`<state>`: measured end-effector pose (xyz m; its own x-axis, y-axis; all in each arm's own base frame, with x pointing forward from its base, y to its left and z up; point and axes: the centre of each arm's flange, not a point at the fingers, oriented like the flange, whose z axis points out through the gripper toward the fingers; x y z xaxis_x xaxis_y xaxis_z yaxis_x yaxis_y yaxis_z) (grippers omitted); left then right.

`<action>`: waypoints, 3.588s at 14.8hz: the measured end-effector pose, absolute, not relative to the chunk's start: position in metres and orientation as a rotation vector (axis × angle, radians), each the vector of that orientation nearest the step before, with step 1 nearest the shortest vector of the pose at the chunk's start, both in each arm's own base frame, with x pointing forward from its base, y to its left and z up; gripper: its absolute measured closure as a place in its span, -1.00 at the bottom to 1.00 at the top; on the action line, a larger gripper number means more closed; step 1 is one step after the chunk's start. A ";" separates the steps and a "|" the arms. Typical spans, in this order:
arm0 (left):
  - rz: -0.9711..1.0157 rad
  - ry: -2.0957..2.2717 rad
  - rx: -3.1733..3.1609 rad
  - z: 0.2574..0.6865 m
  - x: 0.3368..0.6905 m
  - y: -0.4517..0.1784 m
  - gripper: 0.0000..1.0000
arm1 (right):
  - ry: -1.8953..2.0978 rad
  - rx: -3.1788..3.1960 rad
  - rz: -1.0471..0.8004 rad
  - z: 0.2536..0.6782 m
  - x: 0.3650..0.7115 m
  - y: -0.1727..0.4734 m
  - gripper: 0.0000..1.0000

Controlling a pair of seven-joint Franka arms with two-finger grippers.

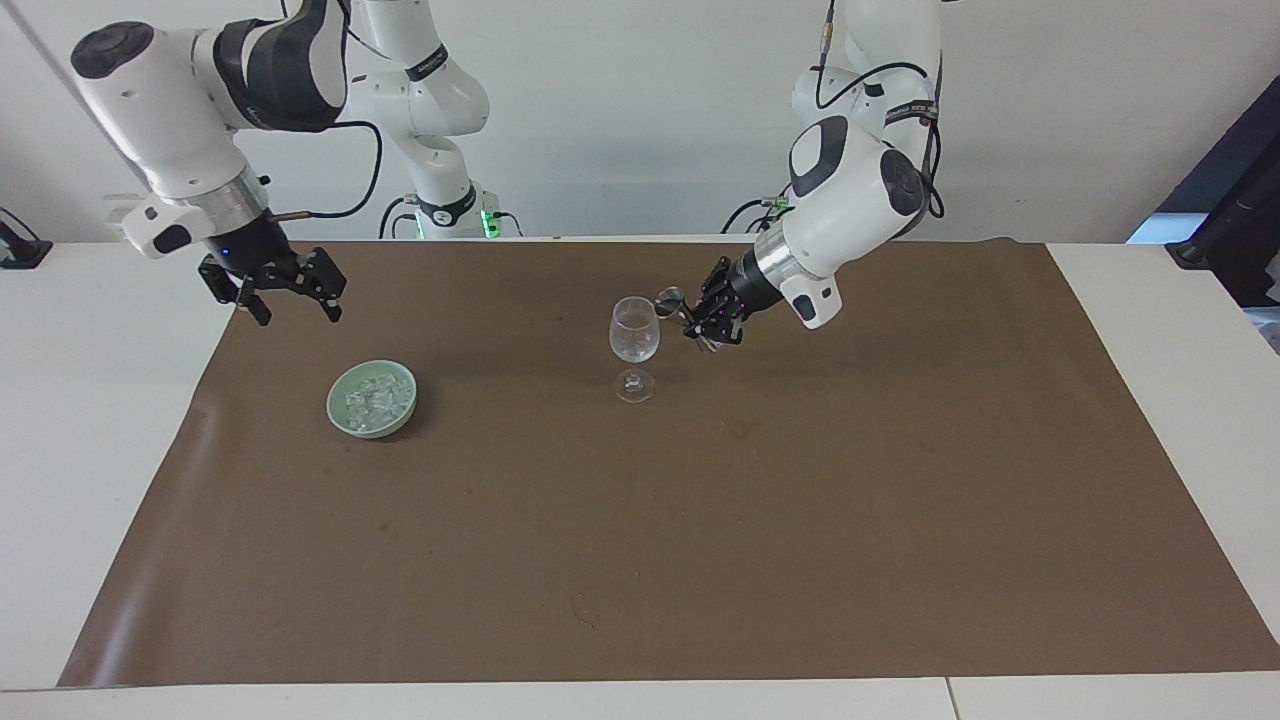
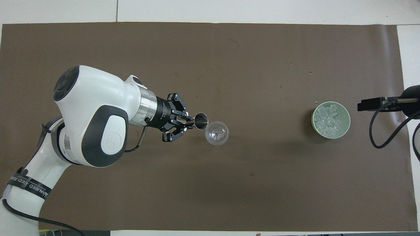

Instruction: Pour wine and add ice with both arms

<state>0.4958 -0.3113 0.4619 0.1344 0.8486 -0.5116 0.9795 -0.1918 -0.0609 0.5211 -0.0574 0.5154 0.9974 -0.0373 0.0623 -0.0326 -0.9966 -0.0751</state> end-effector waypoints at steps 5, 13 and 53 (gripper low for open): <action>-0.515 1.752 2.285 0.463 0.471 -0.343 0.56 | 0.036 -3.076 -0.121 0.441 0.521 -0.055 -1.00; -0.228 1.790 2.374 0.480 0.467 -0.359 0.56 | -0.135 -3.087 -0.170 0.388 0.533 -0.022 -1.00; 0.116 1.736 2.404 0.536 0.449 -0.366 0.56 | -0.395 -3.084 -0.132 0.321 0.505 -0.035 -0.13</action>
<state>0.4488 -0.3657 0.5364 0.3178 0.9474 -0.0385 0.9338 -0.3057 0.1858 0.5047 -0.0352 0.3205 0.9642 0.2504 0.0876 0.2529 -0.9673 -0.0183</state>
